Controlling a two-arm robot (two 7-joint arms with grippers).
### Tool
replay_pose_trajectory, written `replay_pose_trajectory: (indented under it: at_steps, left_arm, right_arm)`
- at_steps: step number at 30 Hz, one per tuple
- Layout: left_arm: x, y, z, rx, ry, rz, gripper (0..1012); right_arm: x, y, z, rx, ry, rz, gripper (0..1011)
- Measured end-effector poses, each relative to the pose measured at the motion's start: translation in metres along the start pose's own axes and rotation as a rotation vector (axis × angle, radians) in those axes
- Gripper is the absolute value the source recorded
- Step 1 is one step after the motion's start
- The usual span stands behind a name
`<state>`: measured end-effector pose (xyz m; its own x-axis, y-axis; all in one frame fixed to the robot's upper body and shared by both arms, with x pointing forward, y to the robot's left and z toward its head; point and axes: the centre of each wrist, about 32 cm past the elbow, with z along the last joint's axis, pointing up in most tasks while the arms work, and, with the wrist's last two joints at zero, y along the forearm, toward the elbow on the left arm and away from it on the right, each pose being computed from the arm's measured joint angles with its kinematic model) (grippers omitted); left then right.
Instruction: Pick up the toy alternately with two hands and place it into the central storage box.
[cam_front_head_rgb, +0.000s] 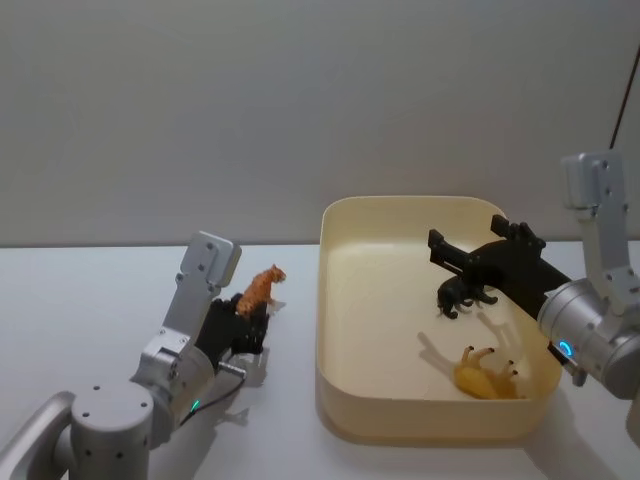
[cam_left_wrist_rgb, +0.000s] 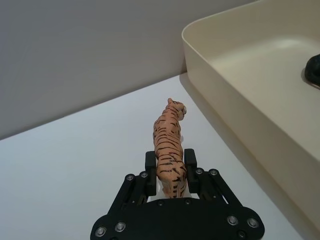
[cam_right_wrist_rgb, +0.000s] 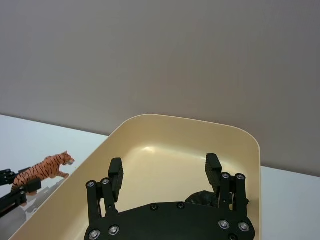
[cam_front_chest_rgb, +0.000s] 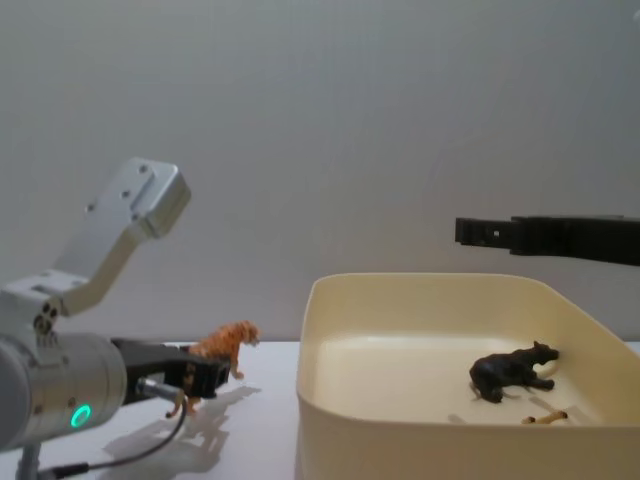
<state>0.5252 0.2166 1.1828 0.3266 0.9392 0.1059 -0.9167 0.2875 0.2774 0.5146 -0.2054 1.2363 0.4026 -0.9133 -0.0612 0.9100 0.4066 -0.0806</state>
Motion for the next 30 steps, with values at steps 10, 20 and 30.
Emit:
replay_pose_trajectory:
  at_steps: [10,20,30]
  left_arm:
    - [0.0011,0.0044,0.024,-0.063,-0.057,0.023,302]
    - [0.0021,-0.0003,0.0467,-0.111,-0.117,-0.052,302]
    - [-0.0005,-0.0185,0.0681,-0.151,-0.169,-0.165,304]
  right_arm:
    - [0.0,0.0,0.0,0.0,0.0,0.0,1001]
    - [0.0,0.0,0.0,0.0,0.0,0.0,1000]
    - [0.0,0.0,0.0,0.0,0.0,0.0,1001]
